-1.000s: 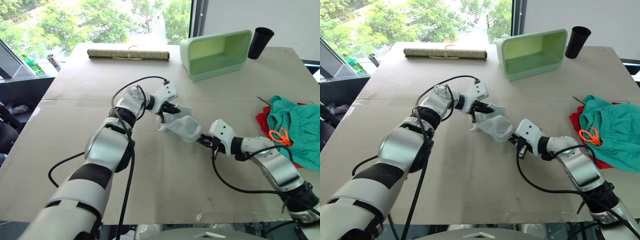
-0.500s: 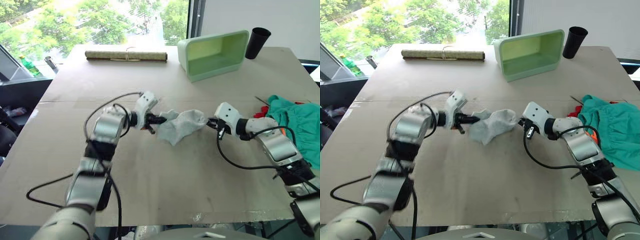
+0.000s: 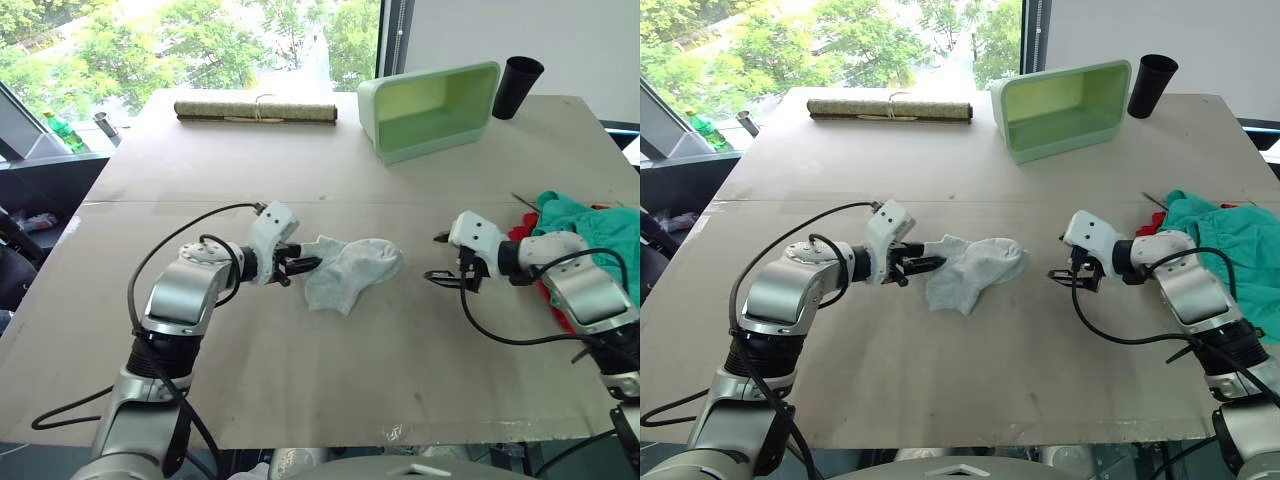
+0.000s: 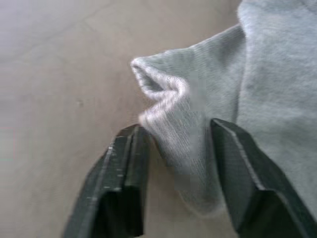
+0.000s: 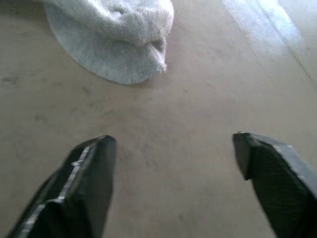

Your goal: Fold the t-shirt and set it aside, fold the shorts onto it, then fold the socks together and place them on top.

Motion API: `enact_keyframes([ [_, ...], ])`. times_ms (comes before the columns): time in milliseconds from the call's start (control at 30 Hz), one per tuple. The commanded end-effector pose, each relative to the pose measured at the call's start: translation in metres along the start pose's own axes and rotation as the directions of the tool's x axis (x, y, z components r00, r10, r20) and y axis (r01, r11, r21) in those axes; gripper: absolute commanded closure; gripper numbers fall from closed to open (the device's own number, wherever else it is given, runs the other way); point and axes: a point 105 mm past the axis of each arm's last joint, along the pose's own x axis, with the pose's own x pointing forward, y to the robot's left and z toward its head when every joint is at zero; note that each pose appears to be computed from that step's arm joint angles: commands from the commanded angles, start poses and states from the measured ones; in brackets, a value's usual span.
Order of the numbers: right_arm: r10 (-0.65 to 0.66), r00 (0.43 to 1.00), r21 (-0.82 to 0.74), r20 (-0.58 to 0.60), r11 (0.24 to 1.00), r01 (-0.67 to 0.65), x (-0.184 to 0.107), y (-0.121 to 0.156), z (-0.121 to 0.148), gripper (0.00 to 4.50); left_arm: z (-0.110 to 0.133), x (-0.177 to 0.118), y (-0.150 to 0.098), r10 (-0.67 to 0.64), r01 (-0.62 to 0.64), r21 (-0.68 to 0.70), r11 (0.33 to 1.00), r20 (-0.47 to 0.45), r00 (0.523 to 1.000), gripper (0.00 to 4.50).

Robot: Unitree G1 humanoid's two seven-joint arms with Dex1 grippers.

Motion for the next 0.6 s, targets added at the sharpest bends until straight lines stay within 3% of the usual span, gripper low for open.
enact_keyframes([
  [33,-0.04,0.988,0.102,0.148,0.994,0.025,-0.013,-0.005,0.033,0.0,0.011,-0.006,0.002,-0.03,0.027,0.063,0.998,0.045,0.999,1.29],
  [200,-0.085,0.966,0.414,0.242,0.91,-0.024,0.009,0.007,0.039,0.0,0.013,-0.009,0.011,-0.015,0.009,0.115,0.993,0.052,0.999,1.29],
  [333,-0.093,0.956,0.616,0.278,0.781,-0.103,0.026,0.024,0.034,0.0,0.026,-0.011,0.007,-0.047,0.025,0.175,0.984,0.122,0.991,1.29],
  [567,-0.103,0.959,0.717,0.264,0.686,-0.123,0.035,0.033,0.035,0.0,0.03,-0.015,-0.002,-0.106,0.059,0.279,0.958,0.155,0.982,1.29],
  [600,-0.107,0.956,0.725,0.275,0.675,-0.132,0.036,0.033,0.037,0.24,0.031,-0.015,-0.001,-0.106,0.059,0.28,0.958,0.157,0.982,1.27],
])
